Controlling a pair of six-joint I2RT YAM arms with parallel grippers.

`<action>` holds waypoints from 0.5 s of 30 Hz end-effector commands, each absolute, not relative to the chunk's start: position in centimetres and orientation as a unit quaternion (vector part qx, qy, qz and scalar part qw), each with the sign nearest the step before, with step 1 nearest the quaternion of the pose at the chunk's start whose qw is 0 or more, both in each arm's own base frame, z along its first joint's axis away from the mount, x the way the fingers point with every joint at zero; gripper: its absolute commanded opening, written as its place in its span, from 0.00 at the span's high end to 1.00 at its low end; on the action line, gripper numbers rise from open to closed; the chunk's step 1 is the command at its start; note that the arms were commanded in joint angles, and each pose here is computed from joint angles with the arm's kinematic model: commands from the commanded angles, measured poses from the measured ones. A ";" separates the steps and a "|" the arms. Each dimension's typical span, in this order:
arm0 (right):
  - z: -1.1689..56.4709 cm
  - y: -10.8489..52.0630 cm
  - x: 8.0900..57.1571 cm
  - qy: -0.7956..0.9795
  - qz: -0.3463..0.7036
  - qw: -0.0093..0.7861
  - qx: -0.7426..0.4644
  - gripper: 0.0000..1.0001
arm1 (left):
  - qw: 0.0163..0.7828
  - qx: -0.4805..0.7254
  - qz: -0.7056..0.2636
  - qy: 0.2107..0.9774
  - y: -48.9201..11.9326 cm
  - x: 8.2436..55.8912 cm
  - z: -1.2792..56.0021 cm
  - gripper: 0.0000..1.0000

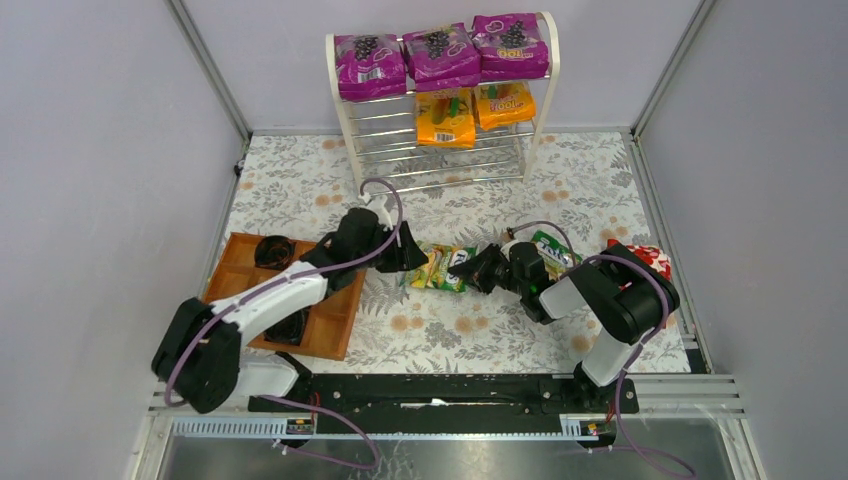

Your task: Place and organize the candy bags onto the shelf

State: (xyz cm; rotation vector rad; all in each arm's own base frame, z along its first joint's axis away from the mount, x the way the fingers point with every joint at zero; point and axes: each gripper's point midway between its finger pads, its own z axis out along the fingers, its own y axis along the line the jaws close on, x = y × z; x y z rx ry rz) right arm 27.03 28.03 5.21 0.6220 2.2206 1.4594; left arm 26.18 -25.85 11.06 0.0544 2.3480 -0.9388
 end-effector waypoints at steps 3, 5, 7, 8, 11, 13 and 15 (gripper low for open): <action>9.3 27.7 30.4 0.758 0.552 0.257 0.235 0.86 | 0.424 0.078 -0.328 0.841 -24.2 27.7 21.8 0.35; 10.1 26.9 31.7 0.750 0.552 0.269 0.246 0.87 | 0.455 0.092 -0.317 0.827 -23.5 27.9 24.3 0.33; 11.5 26.1 33.1 0.737 0.558 0.284 0.256 0.88 | 0.478 0.103 -0.302 0.818 -22.8 27.9 26.2 0.31; 12.2 25.7 33.8 0.732 0.558 0.291 0.259 0.88 | 0.487 0.110 -0.296 0.814 -22.5 27.9 26.9 0.30; 13.8 24.3 36.0 0.726 0.546 0.320 0.269 0.88 | 0.512 0.123 -0.275 0.805 -21.7 28.1 28.0 0.28; 14.6 23.2 37.5 0.720 0.533 0.343 0.282 0.88 | 0.521 0.125 -0.258 0.804 -21.2 28.3 27.5 0.28; 15.4 22.2 39.1 0.710 0.526 0.363 0.296 0.88 | 0.531 0.123 -0.241 0.803 -20.7 28.3 26.9 0.28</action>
